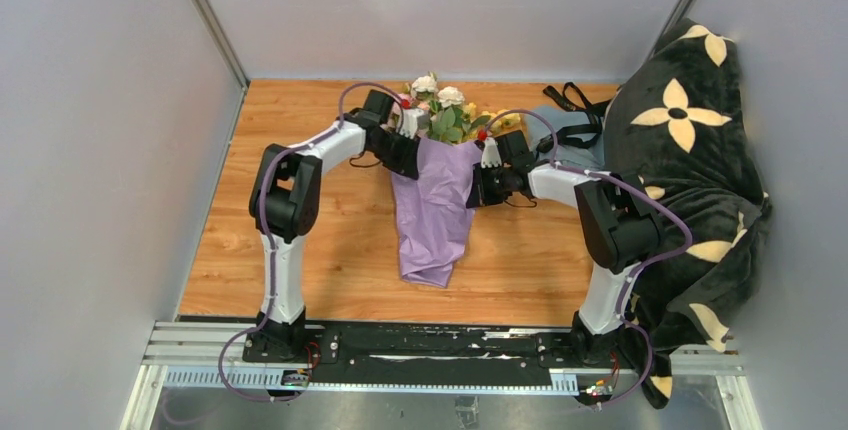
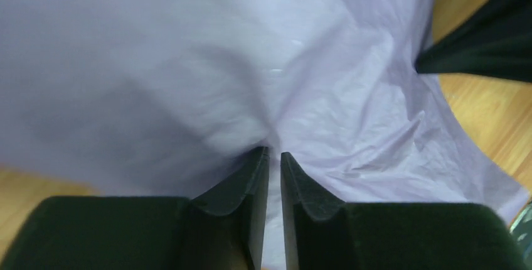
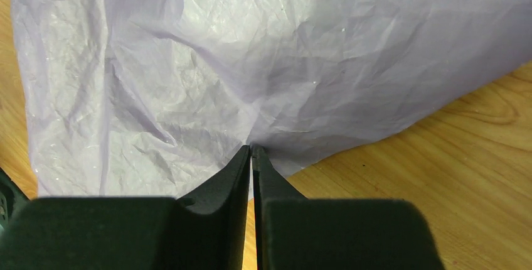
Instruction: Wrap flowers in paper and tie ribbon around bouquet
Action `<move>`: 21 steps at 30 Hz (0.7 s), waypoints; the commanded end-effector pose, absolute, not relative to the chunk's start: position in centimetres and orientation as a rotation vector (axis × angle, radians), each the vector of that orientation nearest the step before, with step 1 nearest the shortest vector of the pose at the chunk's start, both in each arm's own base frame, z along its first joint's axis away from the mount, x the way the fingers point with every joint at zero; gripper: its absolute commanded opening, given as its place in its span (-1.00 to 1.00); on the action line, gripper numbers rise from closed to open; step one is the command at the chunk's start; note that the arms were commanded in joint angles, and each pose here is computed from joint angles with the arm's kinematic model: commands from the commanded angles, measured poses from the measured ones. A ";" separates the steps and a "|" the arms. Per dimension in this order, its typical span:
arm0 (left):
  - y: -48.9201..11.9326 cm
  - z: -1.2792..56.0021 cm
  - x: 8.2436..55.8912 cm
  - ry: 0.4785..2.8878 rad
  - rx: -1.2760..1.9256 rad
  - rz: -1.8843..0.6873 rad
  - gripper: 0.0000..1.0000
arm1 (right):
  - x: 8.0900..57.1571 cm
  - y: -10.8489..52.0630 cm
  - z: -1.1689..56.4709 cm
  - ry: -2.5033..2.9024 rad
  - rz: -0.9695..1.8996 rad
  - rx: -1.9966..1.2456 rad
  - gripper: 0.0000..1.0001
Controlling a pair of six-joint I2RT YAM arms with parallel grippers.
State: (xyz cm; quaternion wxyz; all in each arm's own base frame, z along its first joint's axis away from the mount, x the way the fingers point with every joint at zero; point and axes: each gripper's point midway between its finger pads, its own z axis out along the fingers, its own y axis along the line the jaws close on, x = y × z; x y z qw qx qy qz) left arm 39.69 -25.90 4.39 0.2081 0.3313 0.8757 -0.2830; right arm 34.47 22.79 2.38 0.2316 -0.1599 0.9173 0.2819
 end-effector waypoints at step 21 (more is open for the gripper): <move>-22.4 13.3 39.6 2.181 1.011 -0.399 -0.40 | 32.7 19.8 -0.9 2.691 0.611 -0.445 -0.79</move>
